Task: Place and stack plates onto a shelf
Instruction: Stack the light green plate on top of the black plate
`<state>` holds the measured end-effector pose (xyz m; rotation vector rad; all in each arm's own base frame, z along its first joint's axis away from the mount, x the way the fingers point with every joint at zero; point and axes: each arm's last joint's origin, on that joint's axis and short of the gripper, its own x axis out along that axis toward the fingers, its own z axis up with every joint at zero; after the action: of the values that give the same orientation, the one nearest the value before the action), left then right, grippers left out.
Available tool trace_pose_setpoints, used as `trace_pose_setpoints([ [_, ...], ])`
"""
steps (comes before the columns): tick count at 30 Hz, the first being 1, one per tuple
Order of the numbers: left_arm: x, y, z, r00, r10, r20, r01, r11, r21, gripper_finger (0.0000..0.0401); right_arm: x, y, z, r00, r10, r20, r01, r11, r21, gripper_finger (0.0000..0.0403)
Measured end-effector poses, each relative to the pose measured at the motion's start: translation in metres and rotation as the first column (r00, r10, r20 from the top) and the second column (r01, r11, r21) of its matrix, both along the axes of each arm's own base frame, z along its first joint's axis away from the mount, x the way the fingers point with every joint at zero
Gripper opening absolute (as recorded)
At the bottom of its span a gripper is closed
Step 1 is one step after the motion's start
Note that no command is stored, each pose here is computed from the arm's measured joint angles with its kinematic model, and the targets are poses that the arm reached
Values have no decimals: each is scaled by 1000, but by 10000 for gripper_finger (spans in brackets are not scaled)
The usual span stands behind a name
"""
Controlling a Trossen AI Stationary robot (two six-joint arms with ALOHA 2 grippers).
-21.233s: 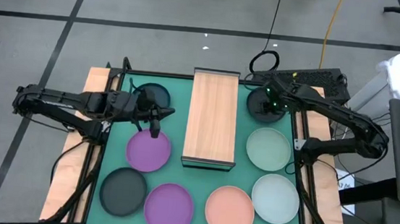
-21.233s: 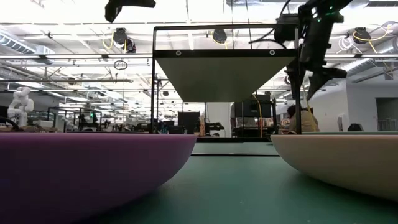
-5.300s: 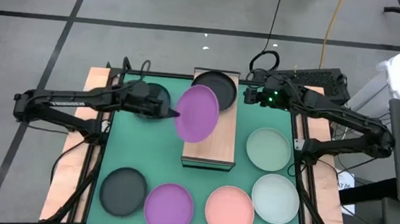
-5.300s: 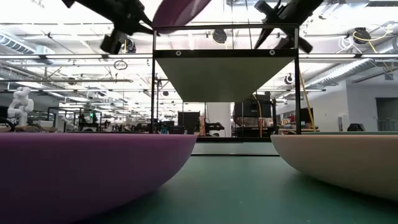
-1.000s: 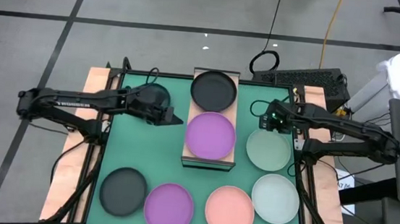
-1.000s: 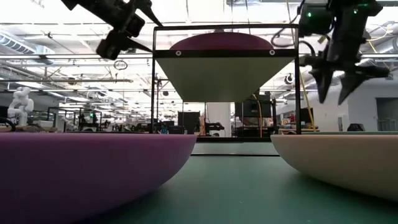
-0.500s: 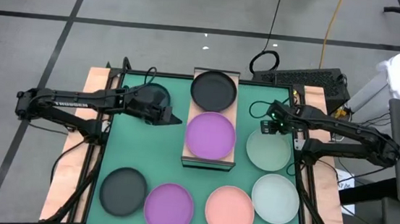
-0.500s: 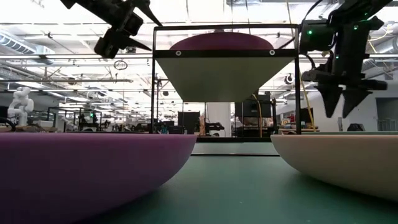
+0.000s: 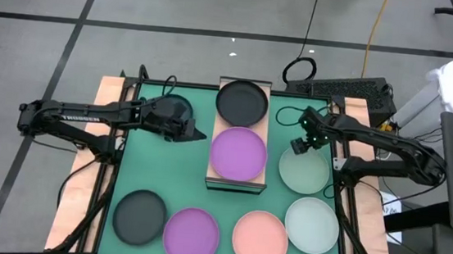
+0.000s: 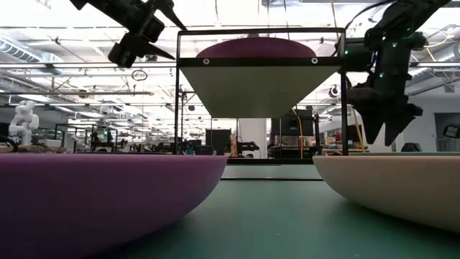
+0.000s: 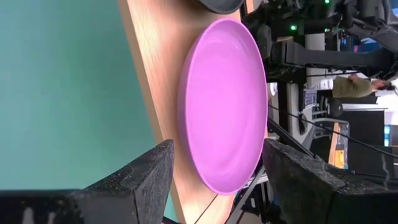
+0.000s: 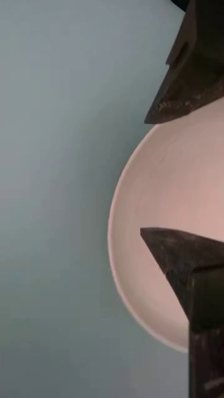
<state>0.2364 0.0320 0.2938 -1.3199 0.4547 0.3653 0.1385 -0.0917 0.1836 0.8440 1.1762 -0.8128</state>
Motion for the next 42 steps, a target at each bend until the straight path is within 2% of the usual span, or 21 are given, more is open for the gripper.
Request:
trace_pose_setpoints([
  [4, 0, -3, 0, 1000, -11, 0, 11, 1000, -1, 250, 1, -2, -4, 997, 64, -46, -65, 998, -23, 291],
  [10, 1, -7, 0, 1000, -27, 0, 27, 1000, -1, 250, 2, -5, -8, 972, 190, -139, -202, 976, -77, 282],
  [21, 1, -7, 0, 999, -34, 0, 34, 999, 11, 250, 9, -9, -24, 952, 246, -183, -247, 969, 13, 242],
  [28, -1, -7, -2, 999, -35, -31, 36, 999, 10, 250, 14, -10, -36, 941, 274, -197, -261, 961, 89, 172],
  [39, -4, -7, -8, 994, -50, -95, 52, 998, 20, 250, 10, -5, -32, 948, 282, -145, -256, 951, 174, 19],
  [42, -5, -7, -8, 993, -53, -102, 56, 998, 23, 250, 7, -1, -28, 956, 261, -136, -232, 952, 197, 8],
])
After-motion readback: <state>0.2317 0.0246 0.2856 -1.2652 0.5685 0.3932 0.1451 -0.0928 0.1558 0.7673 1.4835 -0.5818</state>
